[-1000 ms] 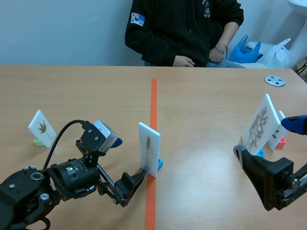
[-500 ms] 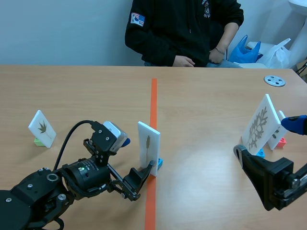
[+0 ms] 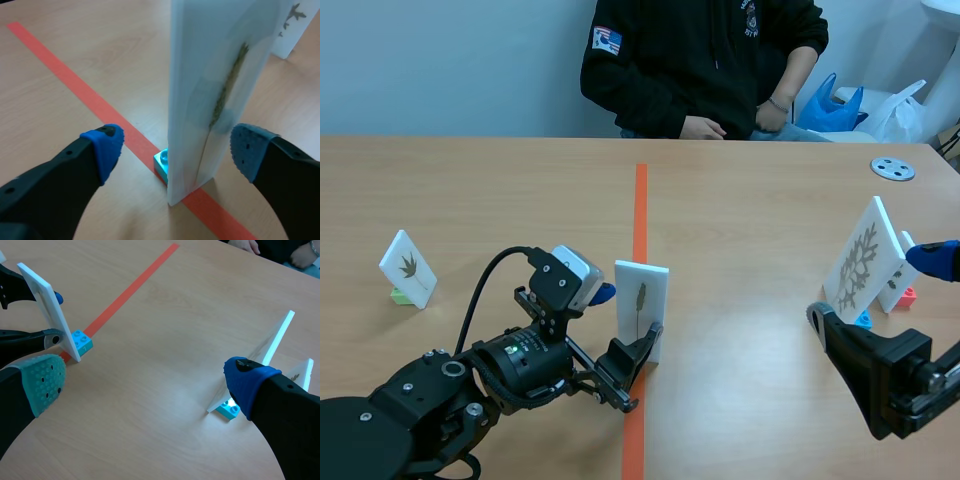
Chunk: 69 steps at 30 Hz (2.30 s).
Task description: Sort the leaf by its shape. The table is split by an orange tape line. A compound leaf with several leaflets goes to the left side, a simple leaf with one blade goes to the right side. Return to the home posture when a red brick is placed on the table.
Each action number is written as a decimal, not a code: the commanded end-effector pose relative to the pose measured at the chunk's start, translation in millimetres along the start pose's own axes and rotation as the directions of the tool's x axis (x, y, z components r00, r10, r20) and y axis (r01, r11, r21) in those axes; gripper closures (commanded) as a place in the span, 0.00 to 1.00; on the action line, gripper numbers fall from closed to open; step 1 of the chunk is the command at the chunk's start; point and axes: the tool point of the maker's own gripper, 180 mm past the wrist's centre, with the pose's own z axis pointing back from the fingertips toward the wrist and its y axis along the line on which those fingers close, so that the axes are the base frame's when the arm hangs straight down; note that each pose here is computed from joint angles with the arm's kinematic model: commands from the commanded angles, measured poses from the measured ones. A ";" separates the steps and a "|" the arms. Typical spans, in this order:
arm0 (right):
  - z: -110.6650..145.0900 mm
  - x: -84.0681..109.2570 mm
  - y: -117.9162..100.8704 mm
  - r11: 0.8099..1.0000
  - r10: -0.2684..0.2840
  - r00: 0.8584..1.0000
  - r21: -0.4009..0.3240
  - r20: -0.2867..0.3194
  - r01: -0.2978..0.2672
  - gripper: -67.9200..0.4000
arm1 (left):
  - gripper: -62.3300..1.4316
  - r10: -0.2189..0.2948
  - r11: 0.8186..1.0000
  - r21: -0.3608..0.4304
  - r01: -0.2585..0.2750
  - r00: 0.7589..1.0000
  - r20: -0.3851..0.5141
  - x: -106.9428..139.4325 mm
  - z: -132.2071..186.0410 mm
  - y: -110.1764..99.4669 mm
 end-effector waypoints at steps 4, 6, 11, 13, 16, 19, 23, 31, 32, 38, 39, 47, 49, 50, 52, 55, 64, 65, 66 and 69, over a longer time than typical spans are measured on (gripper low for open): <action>-1.8 12.7 -1.6 1.000 0.006 0.999 -0.009 0.042 -0.005 0.00 | 0.37 -0.003 1.000 -0.003 0.003 0.999 0.048 14.7 -2.8 1.8; -1.8 12.5 -1.2 1.000 -0.004 0.999 -0.014 0.045 0.005 0.00 | 0.44 -0.002 1.000 -0.004 0.002 0.999 0.048 14.7 -2.9 1.6; -1.8 12.5 -1.3 1.000 -0.009 0.999 -0.018 0.048 0.010 0.00 | 0.60 -0.002 1.000 -0.004 0.002 0.999 0.048 14.6 -2.8 1.6; -1.8 12.5 -1.3 1.000 -0.009 0.999 -0.018 0.047 0.010 0.00 | 0.66 -0.002 1.000 -0.006 0.002 0.999 0.048 14.7 -2.8 1.4; -1.8 12.5 -1.3 1.000 -0.009 0.999 -0.018 0.047 0.010 0.00 | 0.75 0.001 1.000 -0.011 0.000 0.999 0.048 14.6 -2.8 0.4; -1.8 12.4 -1.3 1.000 -0.009 0.999 -0.018 0.047 0.010 0.00 | 0.85 0.003 1.000 -0.016 -0.002 0.999 0.048 14.6 -2.7 -0.5; -1.8 12.4 -1.3 1.000 -0.009 0.999 -0.018 0.047 0.010 0.00 | 0.89 0.009 0.998 -0.058 -0.007 0.999 0.046 15.1 0.9 -6.1; -1.8 12.4 -1.3 1.000 -0.009 0.999 -0.018 0.047 0.010 0.00 | 0.89 0.001 0.996 -0.093 0.005 0.998 0.066 43.9 29.9 -19.6; -1.8 12.4 -1.3 1.000 -0.009 0.999 -0.018 0.047 0.010 0.00 | 0.89 0.002 0.996 -0.087 0.004 0.998 0.059 46.6 36.0 -19.9; -1.8 12.4 -1.3 1.000 -0.009 0.999 -0.018 0.047 0.010 0.00 | 0.89 0.076 0.997 0.026 -0.078 0.995 0.067 68.2 78.2 -5.1; -1.8 12.4 -1.3 1.000 -0.009 0.999 -0.018 0.047 0.010 0.00 | 0.89 0.086 0.994 0.057 -0.090 0.994 0.071 72.0 85.5 0.2; -1.8 12.4 -1.3 1.000 -0.009 0.999 -0.018 0.047 0.010 0.00 | 0.89 0.085 0.934 0.344 -0.102 0.994 0.063 76.0 144.6 62.0; -1.8 12.4 -1.3 1.000 -0.008 0.999 -0.018 0.046 0.009 0.00 | 0.89 0.089 0.904 0.414 -0.105 0.994 0.059 71.7 158.2 80.0; -1.8 12.4 -1.3 1.000 -0.009 0.999 -0.018 0.047 0.010 0.00 | 0.89 0.097 0.889 0.443 -0.116 0.993 0.066 70.4 164.1 88.4; -1.8 12.2 -1.3 1.000 -0.008 0.999 -0.018 0.046 0.009 0.00 | 0.89 0.105 0.857 0.498 -0.133 0.991 0.085 68.2 173.9 103.6; -1.8 12.0 -1.3 1.000 -0.009 0.999 -0.018 0.044 0.010 0.00 | 0.89 0.122 0.821 0.548 -0.160 0.987 0.106 60.9 178.4 120.9; -1.8 11.8 -1.2 1.000 -0.009 0.999 -0.018 0.043 0.010 0.00 | 0.89 0.182 0.724 0.644 -0.246 0.969 0.166 18.9 172.9 161.1; -1.8 11.8 -1.2 1.000 -0.009 0.999 -0.018 0.043 0.010 0.00 | 0.89 0.189 0.713 0.654 -0.253 0.967 0.168 14.4 172.2 164.8; -1.8 11.8 -1.2 1.000 -0.009 0.999 -0.018 0.043 0.010 0.00 | 0.89 0.198 0.706 0.659 -0.259 0.966 0.168 9.8 171.1 167.5; -1.8 11.7 -1.2 1.000 -0.009 0.999 -0.018 0.043 0.010 0.00 | 0.89 0.217 0.685 0.674 -0.277 0.961 0.174 -2.5 170.2 174.0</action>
